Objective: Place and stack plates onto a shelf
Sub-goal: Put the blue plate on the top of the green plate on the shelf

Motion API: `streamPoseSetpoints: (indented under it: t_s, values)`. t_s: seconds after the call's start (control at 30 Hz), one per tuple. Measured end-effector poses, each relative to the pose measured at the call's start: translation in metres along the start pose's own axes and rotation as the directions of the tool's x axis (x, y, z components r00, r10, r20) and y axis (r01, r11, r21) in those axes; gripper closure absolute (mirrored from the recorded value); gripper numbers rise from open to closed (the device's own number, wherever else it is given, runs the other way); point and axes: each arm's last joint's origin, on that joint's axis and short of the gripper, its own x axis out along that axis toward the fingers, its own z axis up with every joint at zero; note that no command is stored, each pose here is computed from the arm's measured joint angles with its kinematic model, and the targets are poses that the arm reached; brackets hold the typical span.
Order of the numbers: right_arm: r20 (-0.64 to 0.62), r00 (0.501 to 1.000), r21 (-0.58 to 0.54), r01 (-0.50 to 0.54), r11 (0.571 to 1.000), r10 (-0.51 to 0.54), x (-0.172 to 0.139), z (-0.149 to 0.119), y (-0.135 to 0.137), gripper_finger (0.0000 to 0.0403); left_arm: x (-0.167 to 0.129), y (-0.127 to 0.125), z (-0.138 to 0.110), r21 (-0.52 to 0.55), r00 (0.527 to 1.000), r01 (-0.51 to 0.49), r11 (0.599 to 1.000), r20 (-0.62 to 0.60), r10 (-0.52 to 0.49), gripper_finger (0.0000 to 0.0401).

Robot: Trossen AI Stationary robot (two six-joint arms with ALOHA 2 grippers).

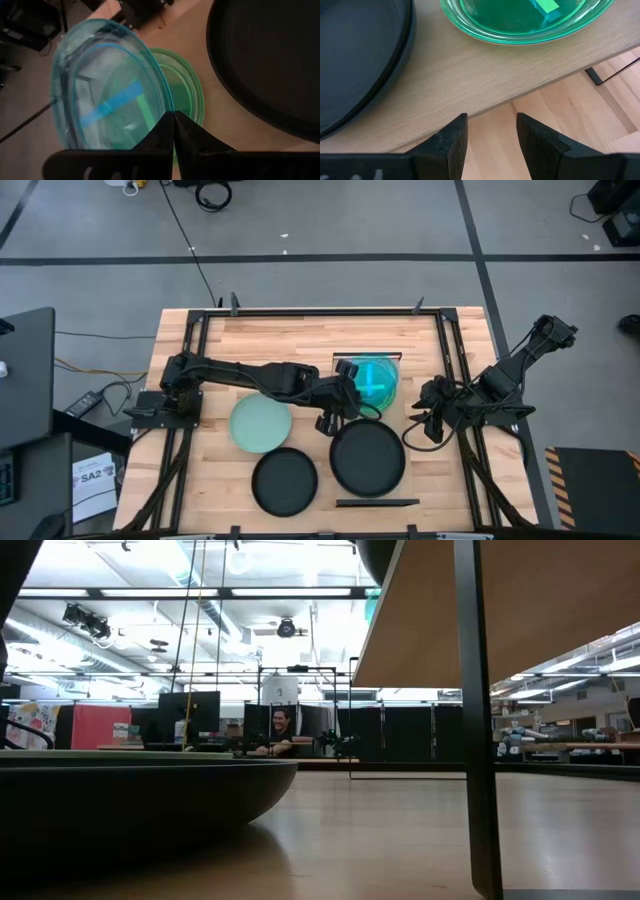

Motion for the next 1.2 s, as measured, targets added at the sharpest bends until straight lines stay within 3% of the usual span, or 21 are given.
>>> streamPoseSetpoints:
  t_s: [0.33,0.53,0.97,1.2]
  values:
    - [0.0,1.0,0.0,0.0,1.0,0.0,0.0,0.0,0.0,0.0228,0.019,-0.008,-0.004,0.012,0.999,0.027,1.0,-0.041,-0.027,0.0393]
    - [0.0,1.0,0.001,0.0,1.0,0.0,0.0,0.0,0.0,0.0228,0.019,-0.007,-0.004,0.004,0.996,0.09,0.996,-0.004,-0.09,0.0393]
    - [0.0,1.0,0.0,0.0,1.0,0.0,0.0,0.0,0.0,0.0228,0.023,-0.002,-0.007,-0.014,0.995,0.103,0.995,-0.006,-0.103,0.0391]
    - [0.0,1.0,0.001,0.0,1.0,0.0,0.0,0.0,0.0,0.0228,0.024,-0.002,-0.007,-0.04,0.995,0.101,0.994,-0.006,-0.102,0.037]
